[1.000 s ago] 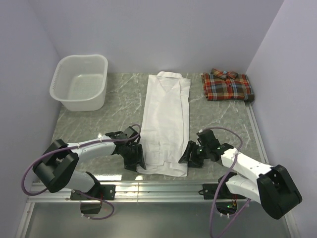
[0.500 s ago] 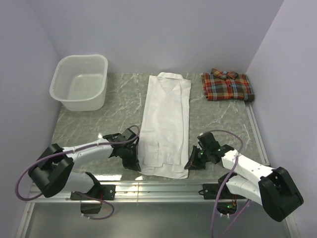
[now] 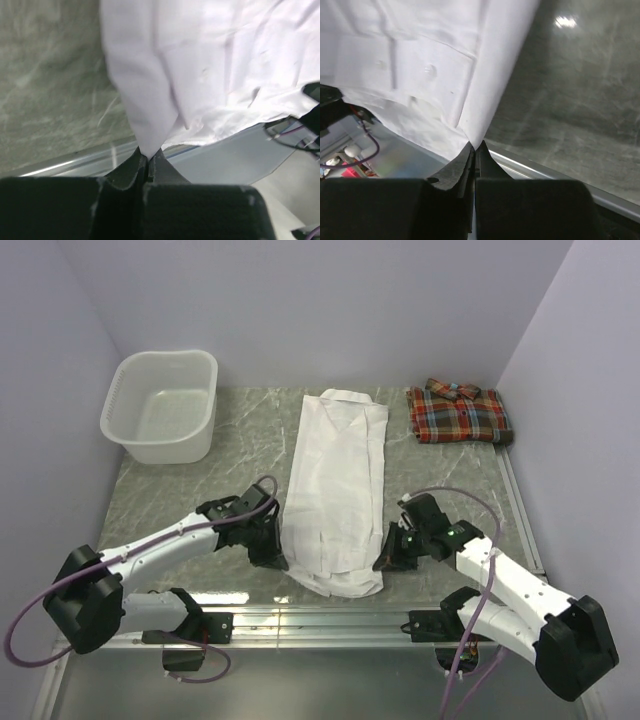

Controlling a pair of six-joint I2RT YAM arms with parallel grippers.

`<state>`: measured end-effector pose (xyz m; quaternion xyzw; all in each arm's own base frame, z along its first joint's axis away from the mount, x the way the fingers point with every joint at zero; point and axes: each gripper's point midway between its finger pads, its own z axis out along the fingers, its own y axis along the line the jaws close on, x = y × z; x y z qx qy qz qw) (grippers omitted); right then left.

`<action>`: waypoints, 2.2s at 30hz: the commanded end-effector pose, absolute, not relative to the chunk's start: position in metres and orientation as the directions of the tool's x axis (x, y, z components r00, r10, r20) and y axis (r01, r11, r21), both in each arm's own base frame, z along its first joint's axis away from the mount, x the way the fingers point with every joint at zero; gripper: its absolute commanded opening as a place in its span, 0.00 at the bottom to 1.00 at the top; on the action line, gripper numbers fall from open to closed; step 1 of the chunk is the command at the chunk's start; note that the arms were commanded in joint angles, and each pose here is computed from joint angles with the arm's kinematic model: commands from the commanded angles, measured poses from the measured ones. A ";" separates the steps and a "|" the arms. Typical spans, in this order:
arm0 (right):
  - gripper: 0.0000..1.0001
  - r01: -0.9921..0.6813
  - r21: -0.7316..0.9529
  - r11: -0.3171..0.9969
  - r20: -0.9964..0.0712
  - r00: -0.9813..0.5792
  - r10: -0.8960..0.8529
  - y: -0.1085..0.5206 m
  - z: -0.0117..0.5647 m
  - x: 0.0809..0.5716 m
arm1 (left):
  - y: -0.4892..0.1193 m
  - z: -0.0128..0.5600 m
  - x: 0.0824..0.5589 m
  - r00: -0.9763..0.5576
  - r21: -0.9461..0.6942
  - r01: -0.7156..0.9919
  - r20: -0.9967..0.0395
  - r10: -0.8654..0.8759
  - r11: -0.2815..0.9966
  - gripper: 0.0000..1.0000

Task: Fold and stack the long sleeve shirts
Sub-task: Fold the shirt

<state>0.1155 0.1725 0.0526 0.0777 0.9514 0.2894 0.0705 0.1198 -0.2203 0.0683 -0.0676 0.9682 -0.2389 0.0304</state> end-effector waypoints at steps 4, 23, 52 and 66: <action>0.00 0.032 0.591 0.806 -0.207 -0.960 0.190 0.187 0.093 0.160 | -0.240 0.104 0.193 -0.958 -0.502 -0.098 -0.185 -0.217 0.859 0.01; 0.00 0.040 0.603 0.797 -0.309 -0.909 0.279 0.176 0.121 0.341 | -0.239 0.124 0.423 -0.844 -0.510 -0.136 -0.389 -0.369 0.849 0.00; 0.32 0.181 0.528 0.830 -0.282 -0.884 0.372 0.148 0.061 0.386 | -0.245 0.079 0.481 -0.790 -0.365 0.013 -0.574 -0.214 0.931 0.25; 0.56 -0.135 0.376 0.917 -0.718 -0.668 0.196 0.136 0.203 0.383 | -0.246 0.211 0.442 -0.646 -0.417 0.113 -0.721 -0.252 0.902 0.80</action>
